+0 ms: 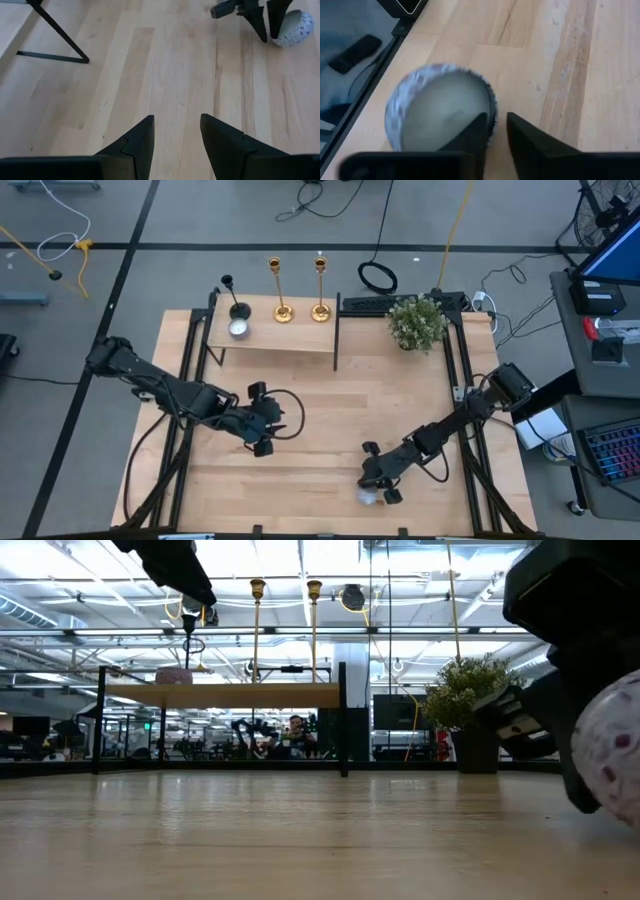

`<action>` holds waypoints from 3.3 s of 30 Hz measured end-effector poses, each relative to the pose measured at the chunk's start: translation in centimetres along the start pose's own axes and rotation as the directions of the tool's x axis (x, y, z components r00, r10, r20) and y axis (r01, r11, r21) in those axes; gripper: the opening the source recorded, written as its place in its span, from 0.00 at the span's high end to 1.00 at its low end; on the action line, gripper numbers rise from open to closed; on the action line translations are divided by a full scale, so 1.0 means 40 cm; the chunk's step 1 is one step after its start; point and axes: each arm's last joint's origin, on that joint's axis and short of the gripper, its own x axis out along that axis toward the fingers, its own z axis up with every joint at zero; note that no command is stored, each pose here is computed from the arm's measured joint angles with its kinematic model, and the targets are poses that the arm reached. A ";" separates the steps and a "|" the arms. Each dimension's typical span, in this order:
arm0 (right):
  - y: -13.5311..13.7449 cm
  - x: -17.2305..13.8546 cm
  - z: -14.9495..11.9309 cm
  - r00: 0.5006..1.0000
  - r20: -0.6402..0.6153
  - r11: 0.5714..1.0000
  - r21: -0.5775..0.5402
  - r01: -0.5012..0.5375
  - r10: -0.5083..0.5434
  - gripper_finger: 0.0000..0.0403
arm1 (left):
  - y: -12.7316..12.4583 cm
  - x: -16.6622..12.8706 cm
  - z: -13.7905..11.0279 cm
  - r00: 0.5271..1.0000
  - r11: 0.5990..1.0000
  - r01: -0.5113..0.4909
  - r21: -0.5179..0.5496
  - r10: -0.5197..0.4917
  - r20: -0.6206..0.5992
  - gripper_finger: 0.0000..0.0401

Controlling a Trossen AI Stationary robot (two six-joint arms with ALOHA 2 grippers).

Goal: Pick & Place candle stick holders
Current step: Put the white patterned scented candle on the shelf

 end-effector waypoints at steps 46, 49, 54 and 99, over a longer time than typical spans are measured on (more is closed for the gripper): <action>-0.408 -0.260 0.582 0.509 0.560 0.500 -0.185 0.846 -0.654 1.00 | 0.127 -0.251 -0.111 0.961 0.952 -0.267 -0.153 0.274 0.031 0.59; -0.457 -0.246 0.598 0.494 0.540 0.462 -0.206 0.863 -0.681 1.00 | 0.127 -0.252 -0.110 0.959 0.950 -0.271 -0.154 0.279 0.036 0.59; -0.536 -0.249 0.629 0.450 0.532 0.419 -0.187 0.888 -0.717 1.00 | 0.128 -0.252 -0.109 0.956 0.947 -0.280 -0.155 0.290 0.044 0.59; -0.763 -0.233 0.554 0.477 0.472 0.519 -0.046 0.853 -0.742 0.99 | 0.129 -0.252 -0.109 0.952 0.945 -0.290 -0.154 0.300 0.052 0.59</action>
